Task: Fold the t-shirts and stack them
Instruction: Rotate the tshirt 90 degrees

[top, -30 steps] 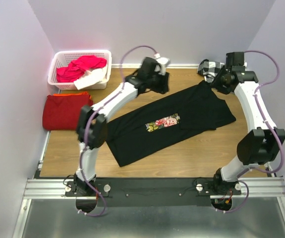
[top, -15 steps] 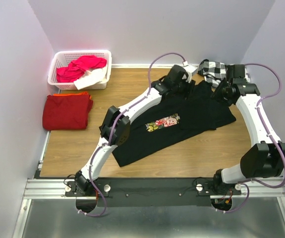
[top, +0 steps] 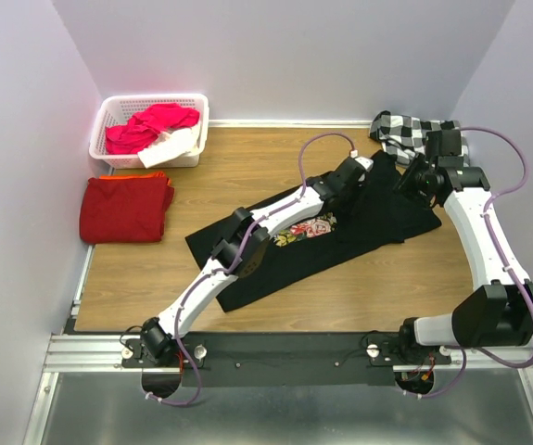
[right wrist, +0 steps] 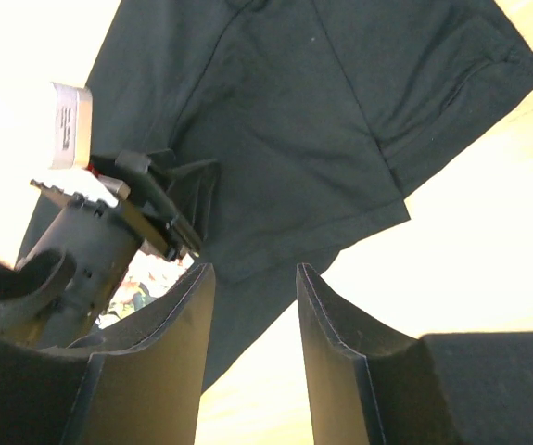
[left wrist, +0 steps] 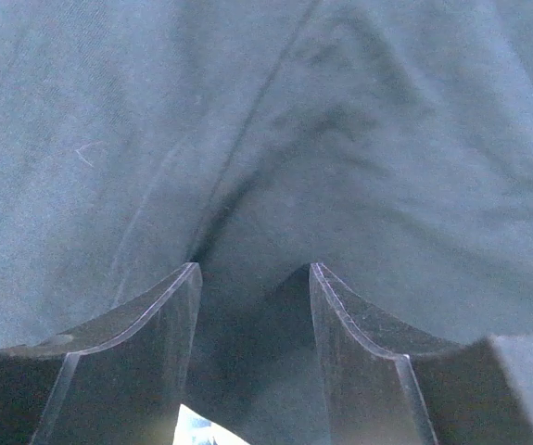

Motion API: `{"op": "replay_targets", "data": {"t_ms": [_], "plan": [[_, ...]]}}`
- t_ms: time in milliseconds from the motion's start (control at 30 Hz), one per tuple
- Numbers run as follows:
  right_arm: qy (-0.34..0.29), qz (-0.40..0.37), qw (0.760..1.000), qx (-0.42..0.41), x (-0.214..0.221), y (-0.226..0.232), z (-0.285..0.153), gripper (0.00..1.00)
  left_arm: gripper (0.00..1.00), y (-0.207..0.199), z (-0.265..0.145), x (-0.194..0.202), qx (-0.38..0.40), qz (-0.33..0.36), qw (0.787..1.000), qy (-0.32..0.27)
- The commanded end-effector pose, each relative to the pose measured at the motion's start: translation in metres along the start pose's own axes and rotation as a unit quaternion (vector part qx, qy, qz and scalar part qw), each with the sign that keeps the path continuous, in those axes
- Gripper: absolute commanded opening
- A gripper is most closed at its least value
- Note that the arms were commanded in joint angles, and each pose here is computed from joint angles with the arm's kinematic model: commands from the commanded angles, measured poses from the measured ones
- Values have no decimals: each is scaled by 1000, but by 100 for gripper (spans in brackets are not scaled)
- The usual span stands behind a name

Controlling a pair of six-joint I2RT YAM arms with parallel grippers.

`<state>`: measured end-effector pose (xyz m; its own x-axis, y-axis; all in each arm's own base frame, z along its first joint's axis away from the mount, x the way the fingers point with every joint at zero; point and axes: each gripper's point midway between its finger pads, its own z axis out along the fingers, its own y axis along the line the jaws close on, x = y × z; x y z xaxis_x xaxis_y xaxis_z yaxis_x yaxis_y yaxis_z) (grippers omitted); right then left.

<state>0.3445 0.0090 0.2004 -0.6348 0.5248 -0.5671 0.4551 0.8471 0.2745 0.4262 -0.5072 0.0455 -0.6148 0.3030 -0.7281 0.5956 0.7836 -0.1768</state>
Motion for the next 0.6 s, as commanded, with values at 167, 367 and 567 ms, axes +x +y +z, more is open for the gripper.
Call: {"op": "replay_targets", "data": {"t_ms": [167,367,567], "plan": [[4,12,1000,-11,6,1,-6,50,57,47,6,55,-110,-37,990,83],[16,11,1000,-9,10,1,-1,50,50,110,-14,92,-191,-109,966,139],[32,7,999,-13,15,3,6,50,48,148,-35,84,-224,-162,952,132]]}}
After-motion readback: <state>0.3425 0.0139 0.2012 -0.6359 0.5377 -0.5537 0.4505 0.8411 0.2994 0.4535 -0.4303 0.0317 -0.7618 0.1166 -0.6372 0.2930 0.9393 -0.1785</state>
